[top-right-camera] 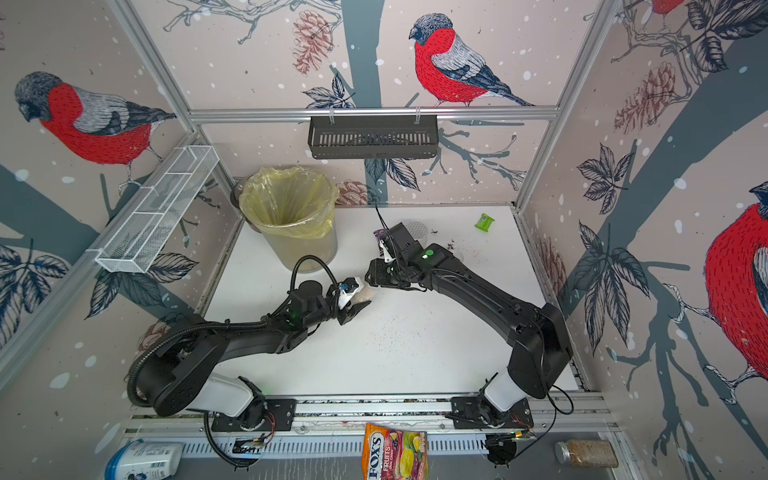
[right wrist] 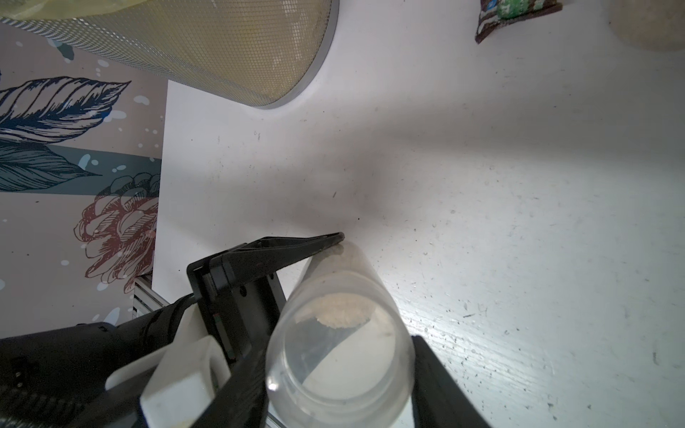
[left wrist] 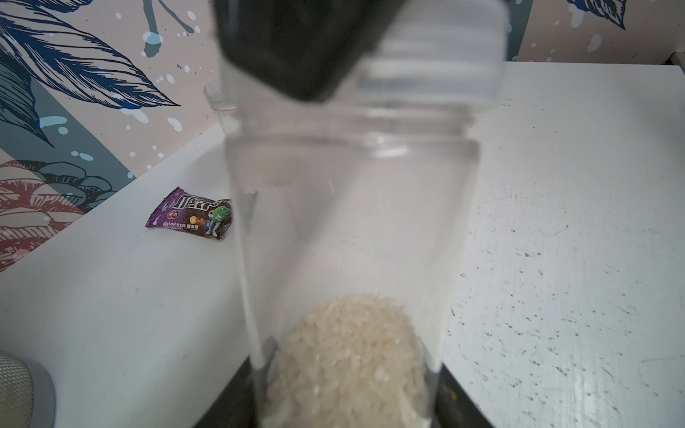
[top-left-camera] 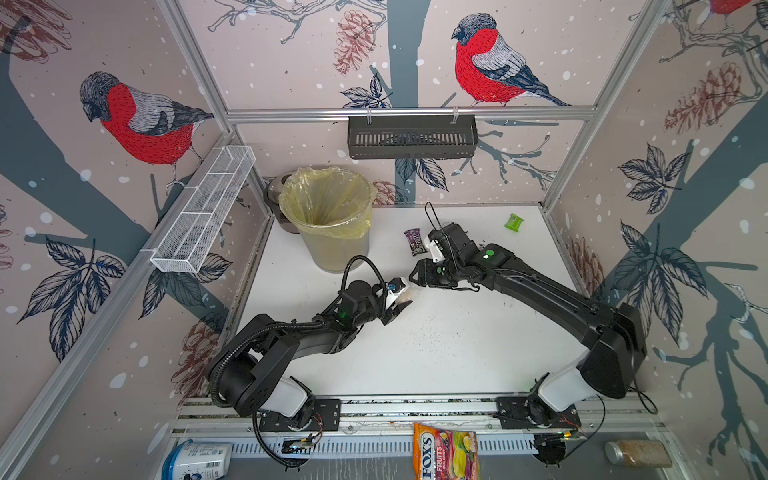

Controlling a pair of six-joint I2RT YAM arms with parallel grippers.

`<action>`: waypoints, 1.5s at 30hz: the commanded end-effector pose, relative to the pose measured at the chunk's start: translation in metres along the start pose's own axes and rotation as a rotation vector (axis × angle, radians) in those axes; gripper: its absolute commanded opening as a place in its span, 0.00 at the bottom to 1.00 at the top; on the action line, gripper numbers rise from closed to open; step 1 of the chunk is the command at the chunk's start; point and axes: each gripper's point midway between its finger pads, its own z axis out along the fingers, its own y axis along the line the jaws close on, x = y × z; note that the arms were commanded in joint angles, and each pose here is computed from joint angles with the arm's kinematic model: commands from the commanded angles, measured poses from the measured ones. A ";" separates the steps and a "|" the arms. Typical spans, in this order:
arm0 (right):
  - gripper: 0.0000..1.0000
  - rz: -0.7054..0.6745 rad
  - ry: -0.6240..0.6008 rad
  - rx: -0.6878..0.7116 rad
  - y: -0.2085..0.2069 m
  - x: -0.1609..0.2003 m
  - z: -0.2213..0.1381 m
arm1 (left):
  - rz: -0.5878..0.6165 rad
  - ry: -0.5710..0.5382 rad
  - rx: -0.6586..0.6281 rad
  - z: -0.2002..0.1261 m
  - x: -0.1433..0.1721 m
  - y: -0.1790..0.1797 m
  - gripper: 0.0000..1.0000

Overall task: Empty moldy rice from jars
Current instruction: Unscrew the lid from the jar, then place the lid at the center of the board.

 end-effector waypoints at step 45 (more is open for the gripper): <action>0.36 -0.329 -0.105 -0.021 -0.062 -0.042 -0.065 | -0.013 -0.030 0.152 -0.005 -0.006 -0.026 0.00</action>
